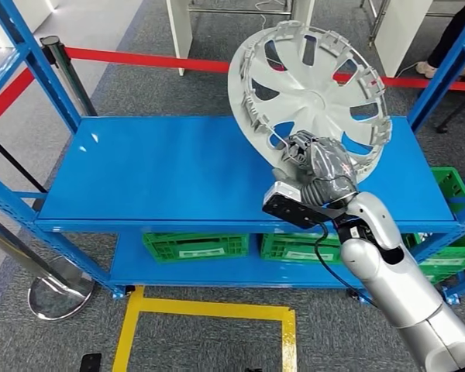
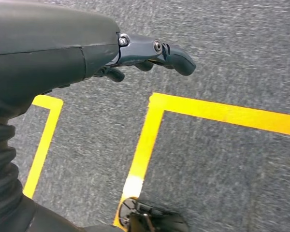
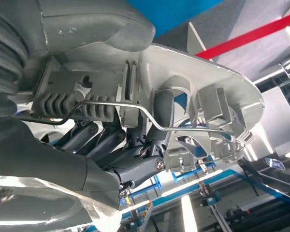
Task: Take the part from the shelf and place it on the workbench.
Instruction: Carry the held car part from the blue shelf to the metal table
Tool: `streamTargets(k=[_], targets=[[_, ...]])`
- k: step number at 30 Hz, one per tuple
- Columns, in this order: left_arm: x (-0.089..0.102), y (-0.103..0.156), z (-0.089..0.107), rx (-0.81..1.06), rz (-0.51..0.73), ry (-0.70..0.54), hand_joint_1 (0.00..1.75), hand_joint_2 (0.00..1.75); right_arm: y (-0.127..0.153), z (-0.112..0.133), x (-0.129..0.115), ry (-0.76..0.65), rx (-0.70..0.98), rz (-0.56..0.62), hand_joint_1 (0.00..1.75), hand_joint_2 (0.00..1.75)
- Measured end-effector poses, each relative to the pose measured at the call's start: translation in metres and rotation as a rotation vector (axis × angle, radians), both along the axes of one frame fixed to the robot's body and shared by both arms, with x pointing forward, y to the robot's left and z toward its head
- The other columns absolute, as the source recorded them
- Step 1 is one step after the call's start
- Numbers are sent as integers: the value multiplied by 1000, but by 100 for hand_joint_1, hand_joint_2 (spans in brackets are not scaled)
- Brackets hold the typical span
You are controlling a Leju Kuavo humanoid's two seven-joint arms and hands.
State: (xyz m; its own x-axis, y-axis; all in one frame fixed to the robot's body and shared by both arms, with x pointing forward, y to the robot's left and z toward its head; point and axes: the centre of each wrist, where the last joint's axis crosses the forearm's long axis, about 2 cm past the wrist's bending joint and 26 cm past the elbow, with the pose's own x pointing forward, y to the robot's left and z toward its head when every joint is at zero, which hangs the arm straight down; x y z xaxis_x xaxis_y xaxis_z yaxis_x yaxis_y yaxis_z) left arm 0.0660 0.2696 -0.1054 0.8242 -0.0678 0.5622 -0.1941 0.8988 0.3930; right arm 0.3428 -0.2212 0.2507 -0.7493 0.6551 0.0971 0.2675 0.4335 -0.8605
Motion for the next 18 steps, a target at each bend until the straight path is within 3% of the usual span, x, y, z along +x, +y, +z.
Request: streamTargets(k=[18], targets=[[-2,-3,0,-3,-4,6,0,175,-5,7,4,5,13,-9,175,175]])
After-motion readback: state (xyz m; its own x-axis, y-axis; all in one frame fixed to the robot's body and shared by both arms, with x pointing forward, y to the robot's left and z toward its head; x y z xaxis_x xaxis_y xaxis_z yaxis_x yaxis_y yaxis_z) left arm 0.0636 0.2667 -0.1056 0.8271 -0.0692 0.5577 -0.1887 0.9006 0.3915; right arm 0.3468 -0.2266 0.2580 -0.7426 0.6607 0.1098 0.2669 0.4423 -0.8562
